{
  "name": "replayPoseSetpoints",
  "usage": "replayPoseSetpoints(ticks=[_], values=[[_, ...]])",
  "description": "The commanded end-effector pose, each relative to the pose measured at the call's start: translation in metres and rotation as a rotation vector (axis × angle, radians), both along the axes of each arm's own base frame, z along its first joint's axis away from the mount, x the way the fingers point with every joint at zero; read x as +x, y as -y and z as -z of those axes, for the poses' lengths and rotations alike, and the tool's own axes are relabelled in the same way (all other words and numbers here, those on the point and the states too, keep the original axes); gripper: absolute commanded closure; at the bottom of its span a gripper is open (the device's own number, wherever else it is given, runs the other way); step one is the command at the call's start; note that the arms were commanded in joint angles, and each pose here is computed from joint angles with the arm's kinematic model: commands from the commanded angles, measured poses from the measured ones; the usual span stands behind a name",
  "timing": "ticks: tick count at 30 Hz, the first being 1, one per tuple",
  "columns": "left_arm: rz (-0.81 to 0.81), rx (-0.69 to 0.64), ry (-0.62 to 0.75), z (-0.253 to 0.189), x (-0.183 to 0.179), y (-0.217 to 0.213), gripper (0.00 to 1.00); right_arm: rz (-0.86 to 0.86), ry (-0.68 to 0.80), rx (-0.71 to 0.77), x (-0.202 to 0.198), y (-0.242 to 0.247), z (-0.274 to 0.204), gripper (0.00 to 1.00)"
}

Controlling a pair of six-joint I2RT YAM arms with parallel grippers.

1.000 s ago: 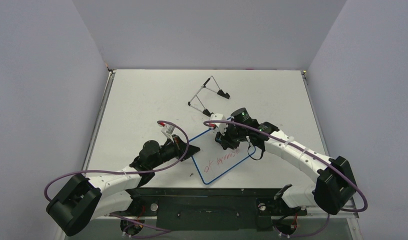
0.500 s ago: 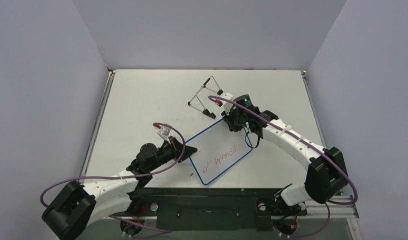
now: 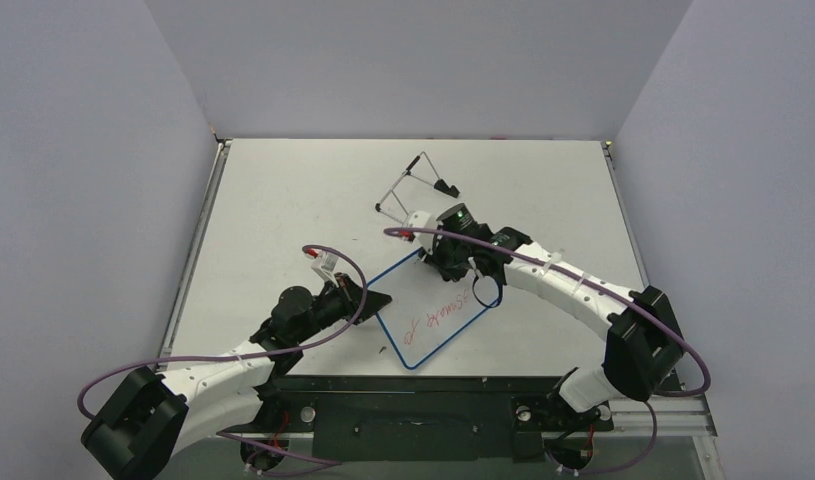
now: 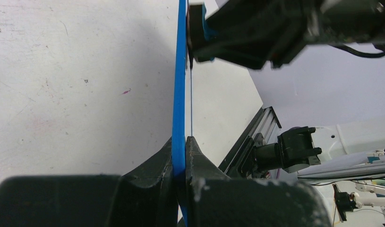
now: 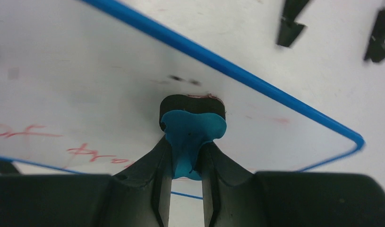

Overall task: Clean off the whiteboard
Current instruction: Erase the whiteboard at the center of the board.

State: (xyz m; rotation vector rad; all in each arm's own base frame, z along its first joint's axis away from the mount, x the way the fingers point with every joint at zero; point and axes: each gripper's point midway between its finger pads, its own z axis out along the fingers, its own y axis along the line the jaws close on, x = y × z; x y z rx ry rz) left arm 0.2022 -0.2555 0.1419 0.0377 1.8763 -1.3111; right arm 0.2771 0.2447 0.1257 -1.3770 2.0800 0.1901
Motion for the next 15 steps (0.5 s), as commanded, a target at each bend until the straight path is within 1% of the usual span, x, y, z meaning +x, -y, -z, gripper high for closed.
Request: replayPoseSetpoints(ticks=[1, 3, 5, 8, 10, 12, 15], values=[[0.111, -0.050, 0.204, -0.045, -0.011, 0.012, 1.00, -0.252, -0.062, 0.028, -0.045, -0.038, -0.004, 1.00], [0.107, -0.042, 0.208, -0.045, -0.011, 0.011, 1.00, -0.200, -0.040, 0.003, -0.034, -0.033, 0.000, 1.00], [0.104, -0.037, 0.210, -0.045, -0.011, 0.011, 1.00, -0.092, -0.027, -0.009, -0.013, -0.018, 0.003, 1.00], [0.095, -0.036, 0.211, -0.044, -0.011, 0.009, 1.00, 0.107, -0.002, -0.008, 0.026, 0.023, 0.006, 1.00], [0.087, -0.041, 0.214, -0.045, -0.012, 0.007, 1.00, 0.213, 0.012, -0.002, 0.041, 0.048, 0.010, 1.00], [0.076, -0.046, 0.217, -0.045, -0.012, 0.005, 1.00, 0.270, 0.017, 0.026, 0.046, 0.060, 0.014, 1.00], [0.052, -0.050, 0.220, -0.046, -0.009, 0.002, 1.00, 0.240, -0.012, 0.081, 0.037, 0.052, 0.016, 1.00]])
